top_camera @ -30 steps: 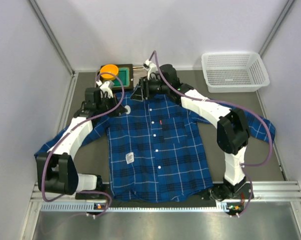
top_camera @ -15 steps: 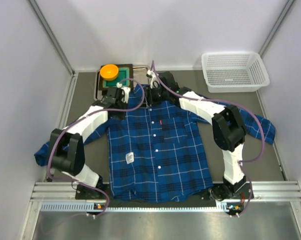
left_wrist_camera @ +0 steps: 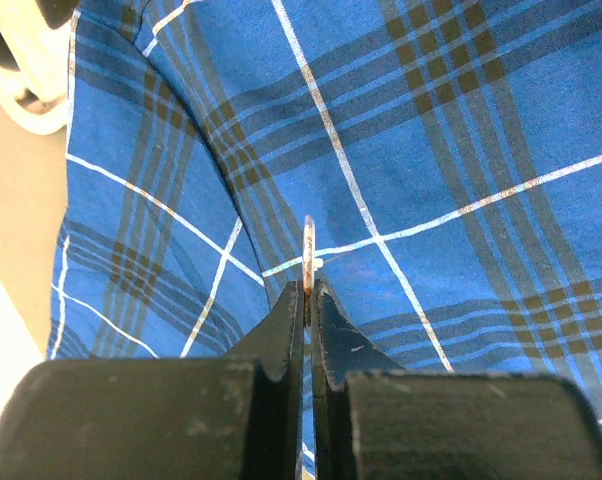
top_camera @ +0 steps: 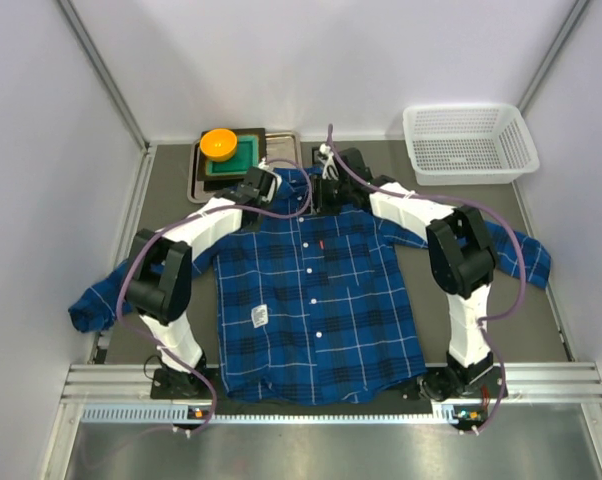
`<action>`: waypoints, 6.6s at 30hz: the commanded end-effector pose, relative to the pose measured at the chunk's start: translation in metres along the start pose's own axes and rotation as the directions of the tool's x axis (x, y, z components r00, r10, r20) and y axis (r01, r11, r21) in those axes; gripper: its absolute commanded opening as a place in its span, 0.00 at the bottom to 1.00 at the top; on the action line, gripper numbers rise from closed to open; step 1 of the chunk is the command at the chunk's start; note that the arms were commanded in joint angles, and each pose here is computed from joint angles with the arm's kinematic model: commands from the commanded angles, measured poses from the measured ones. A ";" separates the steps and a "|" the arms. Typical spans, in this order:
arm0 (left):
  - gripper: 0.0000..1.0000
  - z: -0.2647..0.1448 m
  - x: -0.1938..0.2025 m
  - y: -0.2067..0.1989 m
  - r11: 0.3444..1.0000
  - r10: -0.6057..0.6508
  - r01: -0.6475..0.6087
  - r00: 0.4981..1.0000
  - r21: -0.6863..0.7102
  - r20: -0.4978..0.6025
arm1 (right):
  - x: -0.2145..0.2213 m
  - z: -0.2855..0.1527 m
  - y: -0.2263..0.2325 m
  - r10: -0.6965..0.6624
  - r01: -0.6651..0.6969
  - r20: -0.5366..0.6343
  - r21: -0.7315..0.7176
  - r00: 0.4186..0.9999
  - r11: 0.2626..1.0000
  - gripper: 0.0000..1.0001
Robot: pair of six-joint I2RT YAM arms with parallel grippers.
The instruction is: Pin the brooch onto the clothing
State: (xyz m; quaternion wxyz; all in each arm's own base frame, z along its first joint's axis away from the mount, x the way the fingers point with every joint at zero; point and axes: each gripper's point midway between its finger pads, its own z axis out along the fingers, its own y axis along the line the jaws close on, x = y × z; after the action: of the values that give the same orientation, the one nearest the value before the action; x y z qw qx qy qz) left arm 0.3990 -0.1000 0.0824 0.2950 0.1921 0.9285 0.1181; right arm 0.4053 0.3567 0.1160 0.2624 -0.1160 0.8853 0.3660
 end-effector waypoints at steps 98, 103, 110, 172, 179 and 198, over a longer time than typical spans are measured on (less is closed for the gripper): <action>0.00 -0.003 -0.042 -0.020 0.992 -0.125 0.125 0.992 -0.020 0.009 | 0.030 -0.022 -0.105 0.371 -0.373 0.059 0.250 0.927 0.893 0.27; 0.00 -0.007 -0.044 -0.013 0.977 -0.207 0.205 0.978 0.055 0.040 | 0.031 -0.020 -0.105 0.368 -0.370 0.055 0.250 0.928 0.895 0.27; 0.00 -0.018 -0.054 -0.010 0.935 -0.327 0.305 0.938 0.181 0.114 | 0.030 -0.019 -0.106 0.362 -0.364 0.055 0.251 0.930 0.897 0.27; 0.00 -0.166 -0.032 -0.086 0.254 -0.268 -0.360 0.865 0.898 0.423 | 0.043 -0.075 0.106 -0.684 0.800 0.475 -0.532 0.553 0.277 0.52; 0.00 -0.173 -0.029 -0.088 0.217 -0.272 -0.388 0.857 0.896 0.437 | 0.045 -0.071 0.109 -0.680 0.793 0.472 -0.543 0.561 0.278 0.42; 0.00 -0.178 -0.029 -0.089 0.209 -0.277 -0.397 0.852 0.894 0.443 | 0.051 -0.066 0.126 -0.658 0.763 0.462 -0.583 0.594 0.280 0.21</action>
State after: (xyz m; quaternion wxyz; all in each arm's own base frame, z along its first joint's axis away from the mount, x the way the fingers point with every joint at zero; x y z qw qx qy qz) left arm 0.2962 -0.2085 0.1830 0.3128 0.3693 0.7004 -0.5247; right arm 0.2907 0.3836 0.1794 0.3627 -0.5496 0.5372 0.5270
